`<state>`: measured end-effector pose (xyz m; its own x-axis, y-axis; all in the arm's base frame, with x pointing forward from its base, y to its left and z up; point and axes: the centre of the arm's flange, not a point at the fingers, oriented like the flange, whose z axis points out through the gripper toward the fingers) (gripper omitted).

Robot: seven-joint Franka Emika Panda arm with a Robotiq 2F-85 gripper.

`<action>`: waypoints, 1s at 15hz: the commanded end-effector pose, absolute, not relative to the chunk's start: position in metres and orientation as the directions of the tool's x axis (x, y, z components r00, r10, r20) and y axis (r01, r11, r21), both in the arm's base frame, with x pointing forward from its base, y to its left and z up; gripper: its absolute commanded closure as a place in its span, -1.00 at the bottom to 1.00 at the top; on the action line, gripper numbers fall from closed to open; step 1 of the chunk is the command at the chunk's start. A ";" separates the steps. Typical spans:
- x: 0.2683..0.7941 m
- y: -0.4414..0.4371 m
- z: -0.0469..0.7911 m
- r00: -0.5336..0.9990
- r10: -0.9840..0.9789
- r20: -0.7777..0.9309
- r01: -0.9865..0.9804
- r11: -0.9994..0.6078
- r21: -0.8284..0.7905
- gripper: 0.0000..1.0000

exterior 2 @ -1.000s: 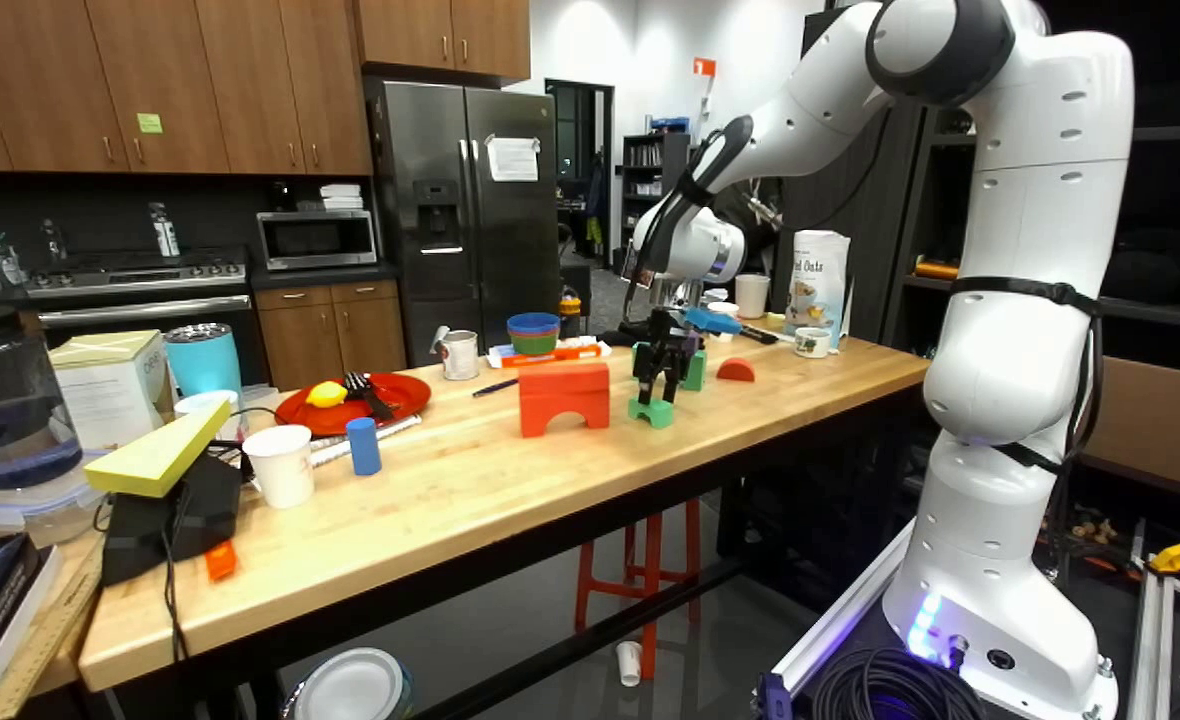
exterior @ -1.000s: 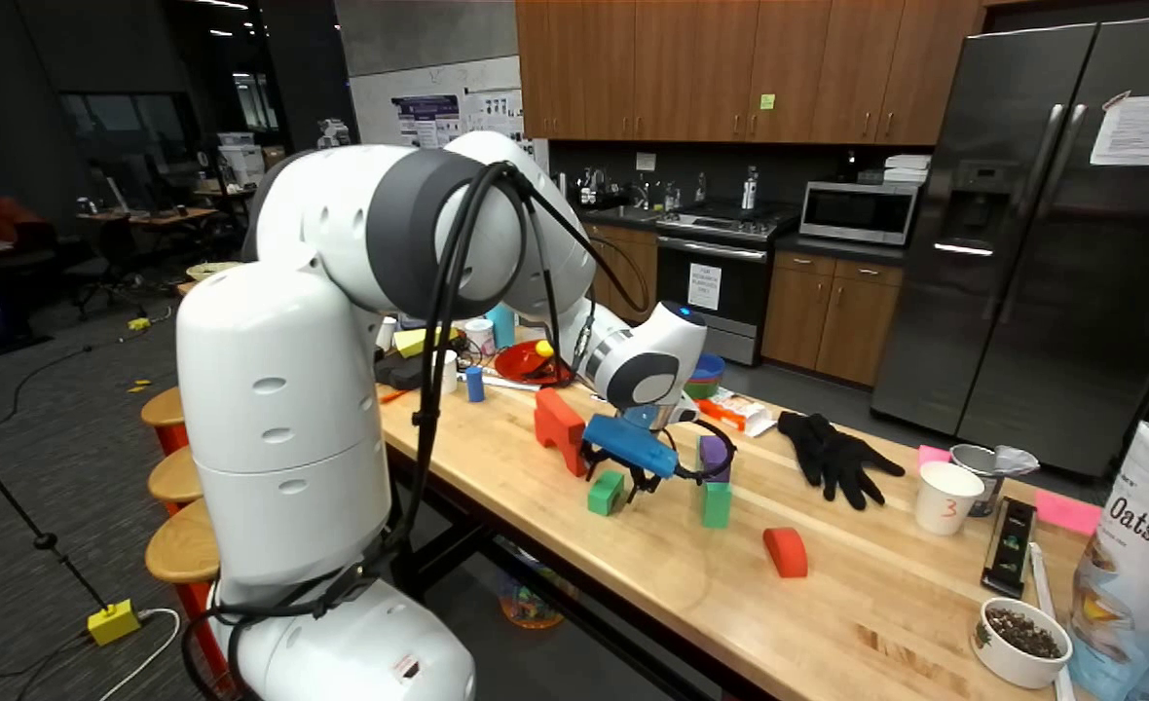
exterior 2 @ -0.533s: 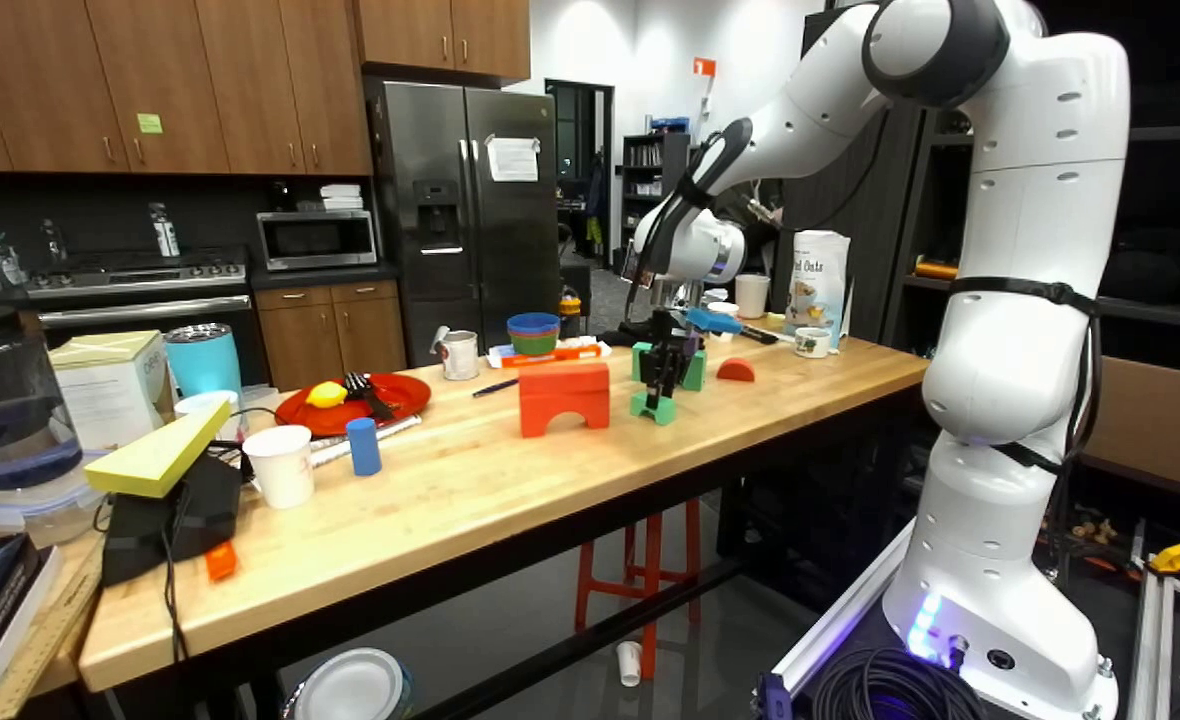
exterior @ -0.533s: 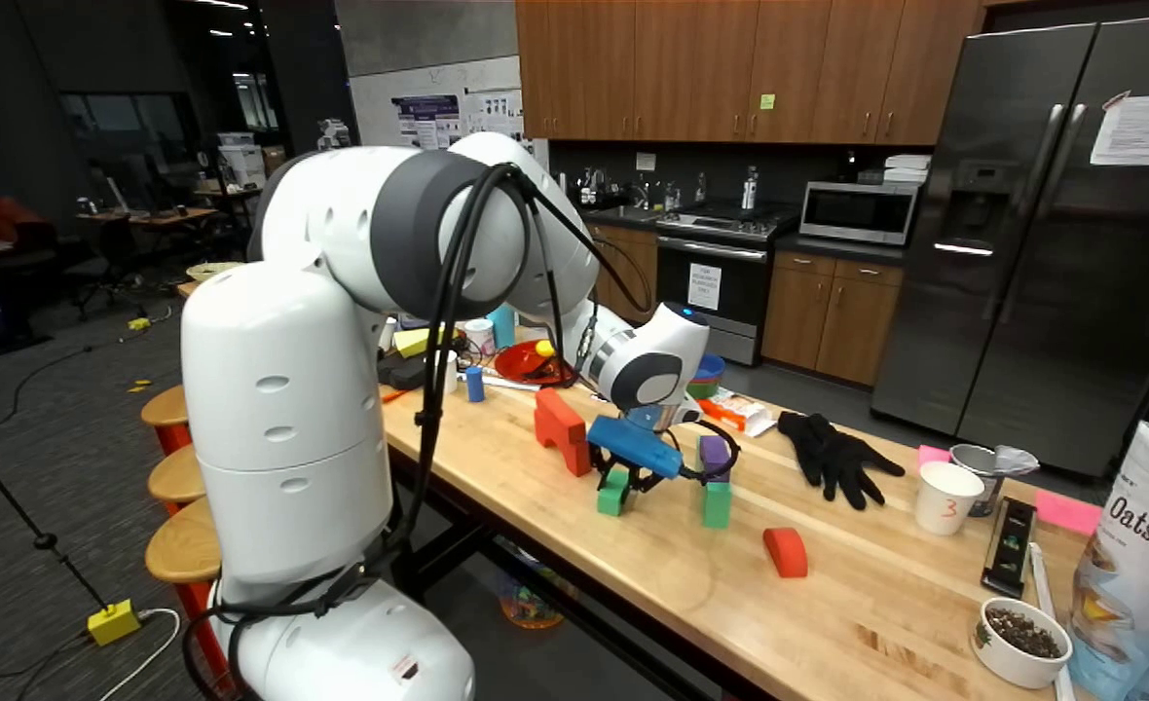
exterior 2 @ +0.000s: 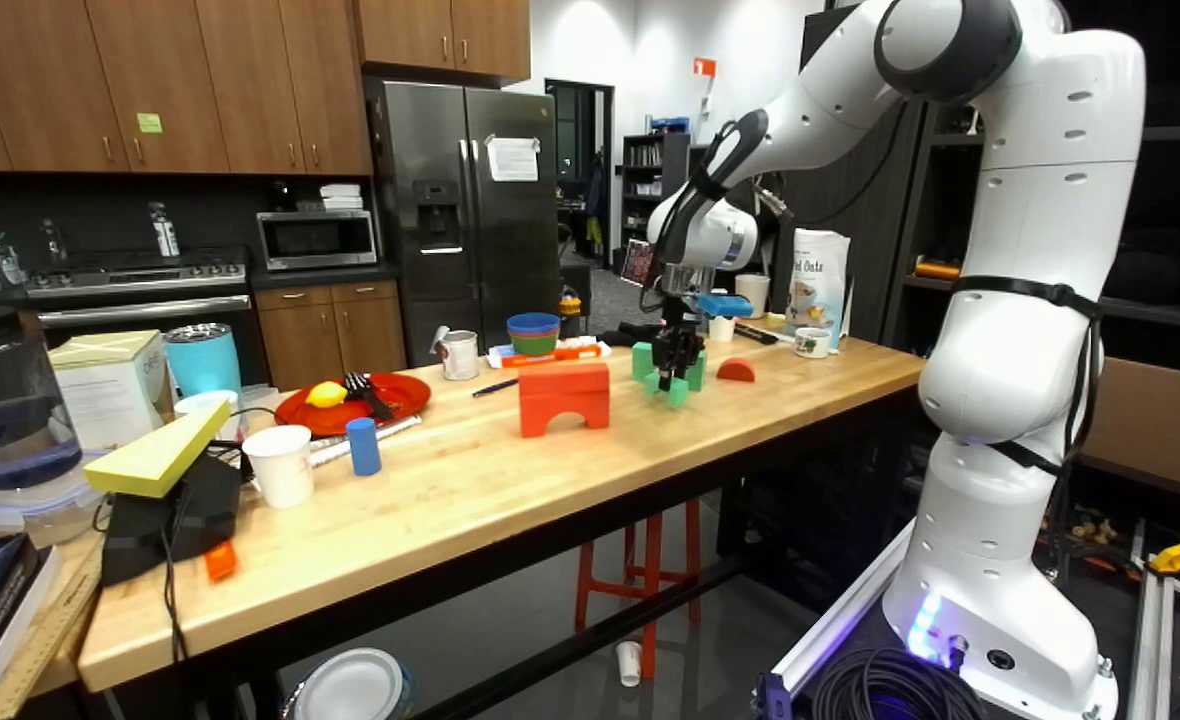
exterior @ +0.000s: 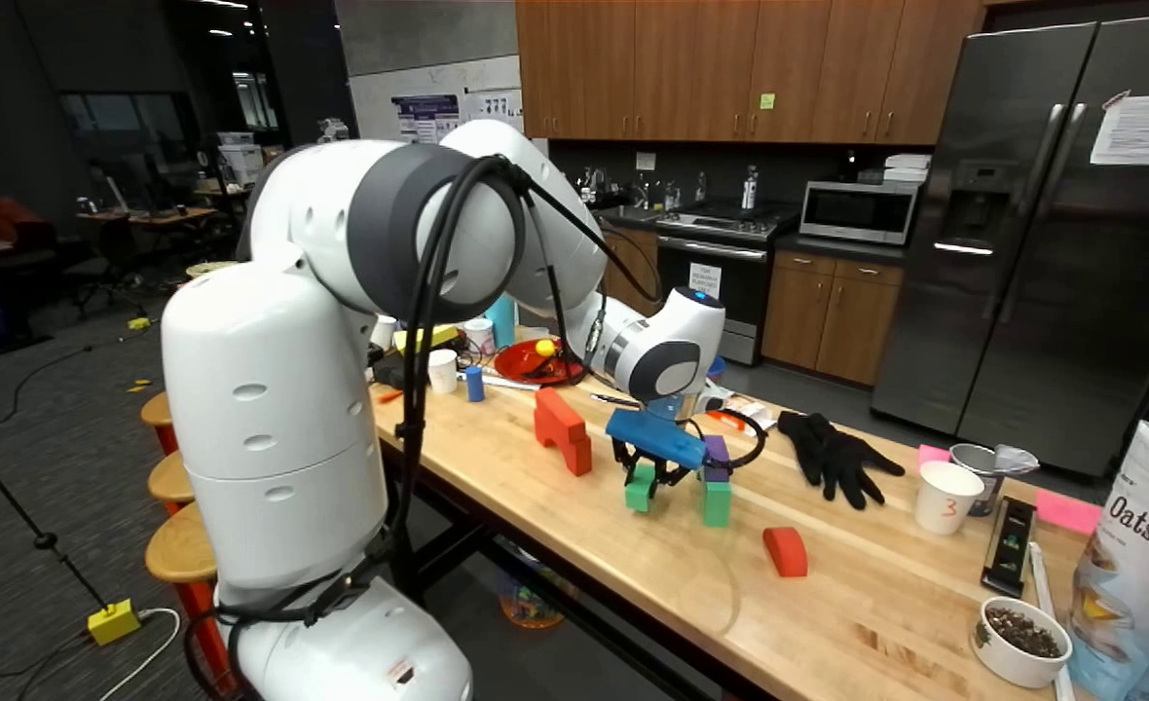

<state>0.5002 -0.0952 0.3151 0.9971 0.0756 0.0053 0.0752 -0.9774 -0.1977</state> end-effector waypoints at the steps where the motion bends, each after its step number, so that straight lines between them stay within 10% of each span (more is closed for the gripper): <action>1: 0.482 -0.114 0.359 0.997 0.043 0.070 0.050 -0.992 -0.113 0.68; 15: 0.454 -0.127 0.418 0.986 0.003 0.165 -0.004 -0.999 0.043 0.68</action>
<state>0.4747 -0.1252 0.4015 0.9916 0.0219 0.1277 0.0218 -0.9998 0.0025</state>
